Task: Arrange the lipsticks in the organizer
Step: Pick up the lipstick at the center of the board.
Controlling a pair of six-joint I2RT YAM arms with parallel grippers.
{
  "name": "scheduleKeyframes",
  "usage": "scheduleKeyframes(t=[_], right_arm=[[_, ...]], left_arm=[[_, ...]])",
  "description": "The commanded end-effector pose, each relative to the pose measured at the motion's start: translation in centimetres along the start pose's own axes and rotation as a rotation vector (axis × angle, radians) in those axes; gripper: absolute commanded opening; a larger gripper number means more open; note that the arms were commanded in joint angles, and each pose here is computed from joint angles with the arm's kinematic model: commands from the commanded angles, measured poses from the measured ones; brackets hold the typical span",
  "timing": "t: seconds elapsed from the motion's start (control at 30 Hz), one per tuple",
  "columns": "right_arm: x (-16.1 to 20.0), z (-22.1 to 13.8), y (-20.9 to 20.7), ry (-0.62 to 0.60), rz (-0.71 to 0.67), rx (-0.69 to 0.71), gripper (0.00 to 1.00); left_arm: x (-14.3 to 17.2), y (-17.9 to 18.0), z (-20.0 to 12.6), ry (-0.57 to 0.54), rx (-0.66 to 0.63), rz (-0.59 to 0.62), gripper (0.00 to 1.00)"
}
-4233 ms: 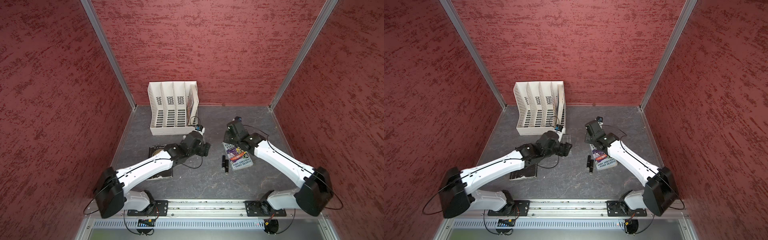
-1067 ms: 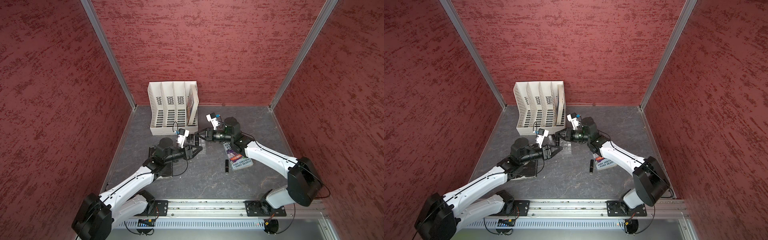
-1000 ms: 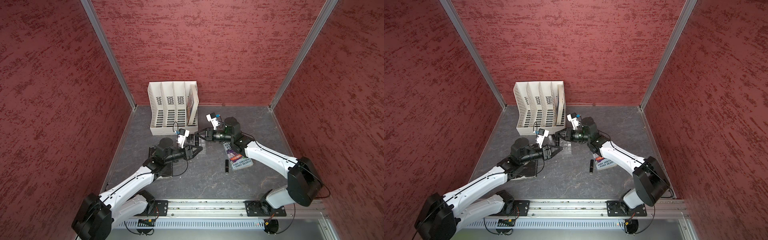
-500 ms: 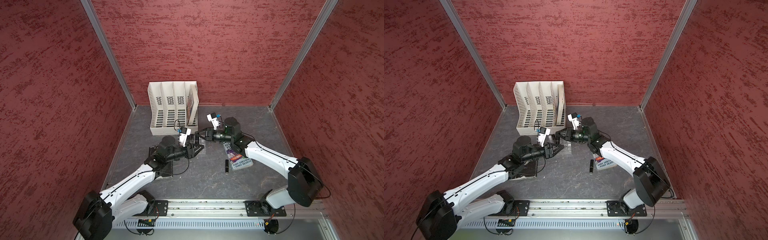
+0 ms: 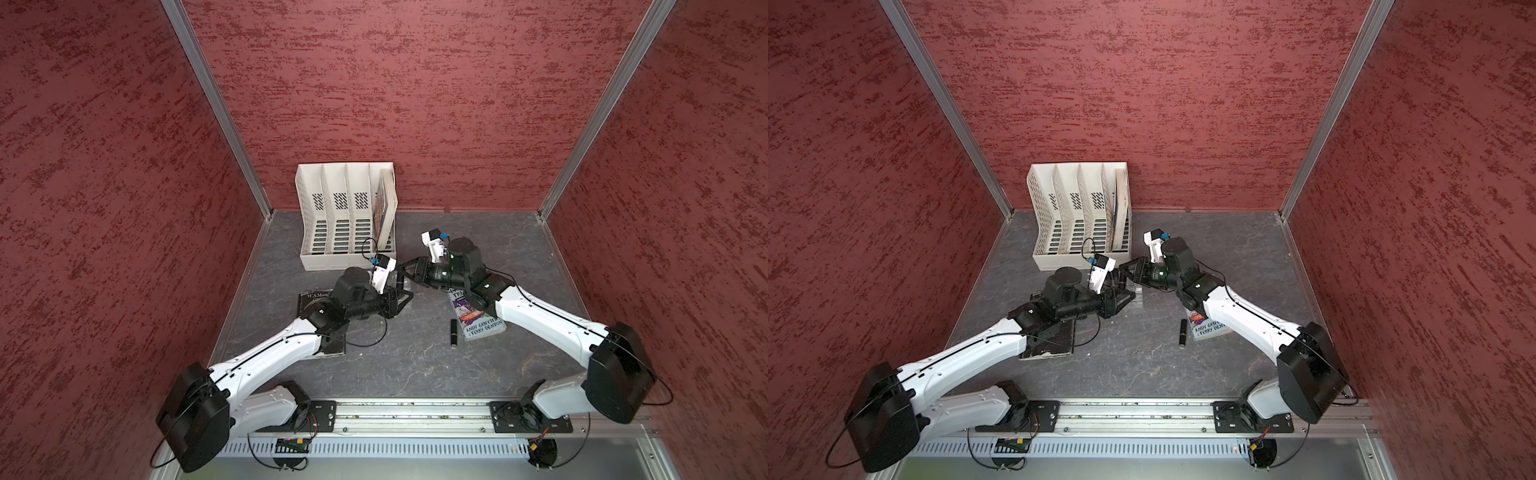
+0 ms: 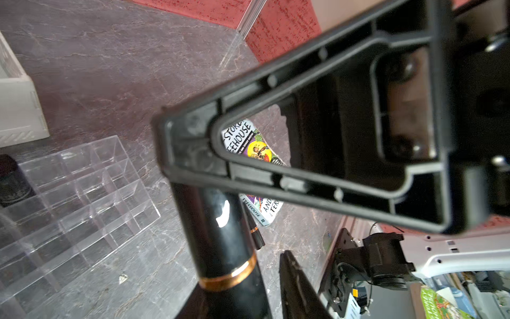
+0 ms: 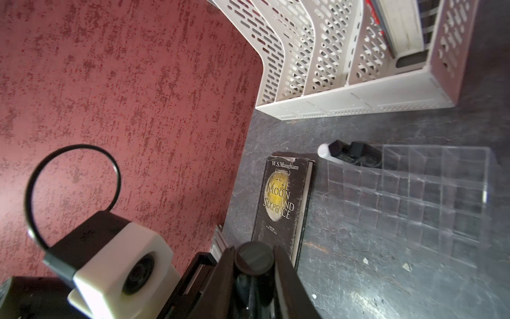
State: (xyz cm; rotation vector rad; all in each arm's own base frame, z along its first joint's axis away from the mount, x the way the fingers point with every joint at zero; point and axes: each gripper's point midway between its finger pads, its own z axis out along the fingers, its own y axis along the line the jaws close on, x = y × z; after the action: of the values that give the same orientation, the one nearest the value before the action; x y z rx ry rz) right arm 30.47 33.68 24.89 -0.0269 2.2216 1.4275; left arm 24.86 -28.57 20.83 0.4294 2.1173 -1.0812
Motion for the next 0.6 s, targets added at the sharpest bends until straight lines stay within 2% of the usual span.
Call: scheduleKeyframes(t=[0.0, 0.13, 0.57], right_arm=[[-0.1, -0.3, -0.2, -0.026, 0.012, 0.046, 0.13], [0.0, -0.1, -0.7, -0.032, 0.031, 0.069, 0.13], [0.1, -0.3, -1.6, -0.043, 0.071, 0.125, 0.15]], left_arm=[[-0.9, -0.3, -0.1, -0.018, -0.049, 0.085, 0.35], [-1.0, -0.2, 0.1, -0.020, -0.085, 0.127, 0.36], [-0.8, -0.8, 0.8, -0.001, -0.079, 0.157, 0.23]])
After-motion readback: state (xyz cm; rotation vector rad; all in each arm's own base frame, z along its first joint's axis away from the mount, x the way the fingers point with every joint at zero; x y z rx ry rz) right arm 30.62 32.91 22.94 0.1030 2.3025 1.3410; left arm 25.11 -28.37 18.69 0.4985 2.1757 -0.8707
